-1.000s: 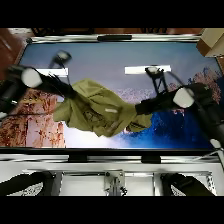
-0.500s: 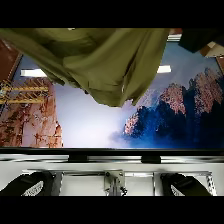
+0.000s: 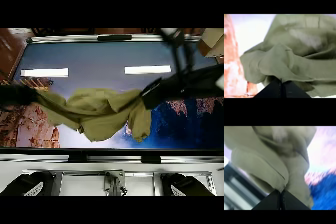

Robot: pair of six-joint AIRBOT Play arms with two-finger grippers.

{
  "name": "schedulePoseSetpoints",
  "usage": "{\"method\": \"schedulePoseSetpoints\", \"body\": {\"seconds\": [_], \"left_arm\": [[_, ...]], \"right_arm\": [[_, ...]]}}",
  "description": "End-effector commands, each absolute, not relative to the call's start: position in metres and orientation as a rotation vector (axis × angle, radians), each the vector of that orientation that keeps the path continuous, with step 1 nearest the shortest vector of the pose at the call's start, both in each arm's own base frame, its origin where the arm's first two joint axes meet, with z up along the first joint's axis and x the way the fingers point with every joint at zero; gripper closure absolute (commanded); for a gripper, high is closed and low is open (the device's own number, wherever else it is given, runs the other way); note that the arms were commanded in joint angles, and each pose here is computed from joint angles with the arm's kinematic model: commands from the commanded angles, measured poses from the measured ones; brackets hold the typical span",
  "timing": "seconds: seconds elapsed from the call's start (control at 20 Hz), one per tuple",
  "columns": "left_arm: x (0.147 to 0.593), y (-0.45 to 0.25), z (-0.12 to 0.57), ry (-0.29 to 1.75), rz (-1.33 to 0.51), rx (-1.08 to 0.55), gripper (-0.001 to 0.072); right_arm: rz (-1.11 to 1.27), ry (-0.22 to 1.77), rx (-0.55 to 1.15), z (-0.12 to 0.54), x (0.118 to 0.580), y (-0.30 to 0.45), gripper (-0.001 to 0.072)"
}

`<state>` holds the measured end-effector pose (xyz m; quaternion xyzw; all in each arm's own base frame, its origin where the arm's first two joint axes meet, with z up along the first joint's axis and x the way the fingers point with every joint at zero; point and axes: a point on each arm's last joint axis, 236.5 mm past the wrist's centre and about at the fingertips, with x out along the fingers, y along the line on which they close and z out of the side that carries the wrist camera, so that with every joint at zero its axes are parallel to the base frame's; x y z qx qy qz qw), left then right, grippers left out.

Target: Fold the shirts.

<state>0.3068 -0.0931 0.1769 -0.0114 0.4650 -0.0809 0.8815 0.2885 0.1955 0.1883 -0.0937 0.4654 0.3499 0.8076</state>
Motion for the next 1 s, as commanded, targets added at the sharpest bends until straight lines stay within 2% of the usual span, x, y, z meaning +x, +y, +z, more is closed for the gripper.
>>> {"method": "schedulePoseSetpoints", "body": {"seconds": [0.0,0.15,0.2,0.25,0.3,0.35,0.5,0.65,0.75,0.85,0.9,0.95], "left_arm": [[0.289,-0.136,0.085,1.109,-0.263,-0.084,0.0666],[0.288,-0.160,0.071,1.095,-0.324,-0.120,0.0666],[0.290,-0.162,0.072,1.087,-0.330,-0.120,0.0666],[0.291,-0.163,0.073,1.077,-0.333,-0.122,0.0666],[0.292,-0.163,0.073,1.073,-0.338,-0.114,0.0666],[0.292,-0.163,0.073,1.069,-0.350,-0.094,0.0666],[0.293,-0.160,0.073,1.060,-0.357,-0.054,0.0665],[0.295,-0.156,0.073,1.054,-0.356,-0.034,0.0666],[0.298,-0.152,0.073,1.049,-0.353,-0.022,0.0666],[0.301,-0.144,0.072,1.044,-0.341,-0.011,0.0665],[0.302,-0.141,0.072,1.041,-0.346,0.008,0.0666],[0.302,-0.139,0.072,1.043,-0.346,0.017,0.0665]], "right_arm": [[0.724,1.360,-0.191,0.074,0.243,0.177,0.0654],[0.645,1.481,-0.096,0.023,0.226,0.172,0.0654],[0.628,1.477,-0.096,0.018,0.228,0.170,0.0627],[0.604,1.465,-0.100,0.018,0.233,0.167,0.0505],[0.578,1.452,-0.109,0.022,0.238,0.163,0.0274],[0.550,1.433,-0.119,0.030,0.246,0.160,0.0208],[0.489,1.296,-0.064,0.081,0.279,0.165,0.0208],[0.477,1.179,0.104,0.125,0.298,0.193,0.0208],[0.493,1.265,0.080,0.111,0.276,0.216,0.0208],[0.468,1.388,-0.032,0.076,0.249,0.237,0.0205],[0.435,1.438,-0.084,0.055,0.237,0.247,0.0118],[0.398,1.483,-0.123,0.034,0.228,0.253,0.0094]]}}
